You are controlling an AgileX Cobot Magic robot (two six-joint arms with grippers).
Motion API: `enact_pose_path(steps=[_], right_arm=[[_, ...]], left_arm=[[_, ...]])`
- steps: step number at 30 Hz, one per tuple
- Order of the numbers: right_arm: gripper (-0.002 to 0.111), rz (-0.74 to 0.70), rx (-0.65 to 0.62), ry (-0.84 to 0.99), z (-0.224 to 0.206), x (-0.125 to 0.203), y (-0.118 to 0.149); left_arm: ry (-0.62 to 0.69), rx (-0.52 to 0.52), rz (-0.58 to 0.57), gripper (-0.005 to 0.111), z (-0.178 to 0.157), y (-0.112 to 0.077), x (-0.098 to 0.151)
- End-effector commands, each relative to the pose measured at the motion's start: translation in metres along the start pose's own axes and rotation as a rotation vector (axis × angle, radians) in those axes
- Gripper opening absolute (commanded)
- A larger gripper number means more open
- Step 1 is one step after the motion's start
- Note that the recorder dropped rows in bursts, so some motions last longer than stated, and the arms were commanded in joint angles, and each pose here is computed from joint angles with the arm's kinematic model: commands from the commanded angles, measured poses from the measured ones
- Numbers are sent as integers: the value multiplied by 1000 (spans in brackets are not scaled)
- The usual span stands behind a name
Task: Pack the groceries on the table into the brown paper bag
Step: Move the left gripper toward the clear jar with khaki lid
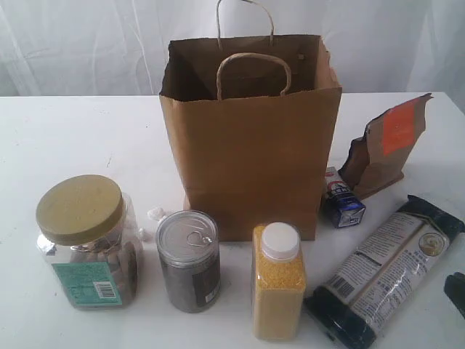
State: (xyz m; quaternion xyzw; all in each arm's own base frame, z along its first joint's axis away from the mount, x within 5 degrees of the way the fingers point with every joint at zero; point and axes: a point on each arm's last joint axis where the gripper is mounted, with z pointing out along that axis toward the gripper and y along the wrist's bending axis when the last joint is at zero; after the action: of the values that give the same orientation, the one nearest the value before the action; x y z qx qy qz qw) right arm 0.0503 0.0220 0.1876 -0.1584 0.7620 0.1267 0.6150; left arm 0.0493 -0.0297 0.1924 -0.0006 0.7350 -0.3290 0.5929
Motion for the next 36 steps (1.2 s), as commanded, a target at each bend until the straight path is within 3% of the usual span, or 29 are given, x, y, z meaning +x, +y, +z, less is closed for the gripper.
enact_pose_path(steps=[1, 7, 10, 14, 18, 23, 26, 30, 34, 36], right_arm=[[0, -2, 4, -8, 0, 1, 0], [0, -2, 4, -8, 0, 1, 0], [0, -2, 4, -8, 0, 1, 0], [0, -2, 4, -8, 0, 1, 0], [0, -2, 4, -8, 0, 1, 0], [0, -2, 4, -8, 0, 1, 0], [0, -2, 4, -8, 0, 1, 0], [0, -2, 4, -8, 0, 1, 0], [0, -2, 4, -8, 0, 1, 0], [0, -2, 4, -8, 0, 1, 0]], left_arm=[[-51, 40, -226, 0, -4, -10, -16], [-98, 91, -222, 0, -13, -25, -41], [-41, 127, -178, 0, -24, -41, -57], [114, 145, -114, 0, -40, -65, -79], [248, 97, -13, 0, -40, -84, -110], [460, -41, 159, 0, -21, -97, -148], [571, -18, 241, 2, 3, -107, -163], [668, 53, 352, 23, 32, -119, -178], [768, 33, 339, 67, 69, -120, -184], [843, 16, 322, 80, 88, -117, -181]])
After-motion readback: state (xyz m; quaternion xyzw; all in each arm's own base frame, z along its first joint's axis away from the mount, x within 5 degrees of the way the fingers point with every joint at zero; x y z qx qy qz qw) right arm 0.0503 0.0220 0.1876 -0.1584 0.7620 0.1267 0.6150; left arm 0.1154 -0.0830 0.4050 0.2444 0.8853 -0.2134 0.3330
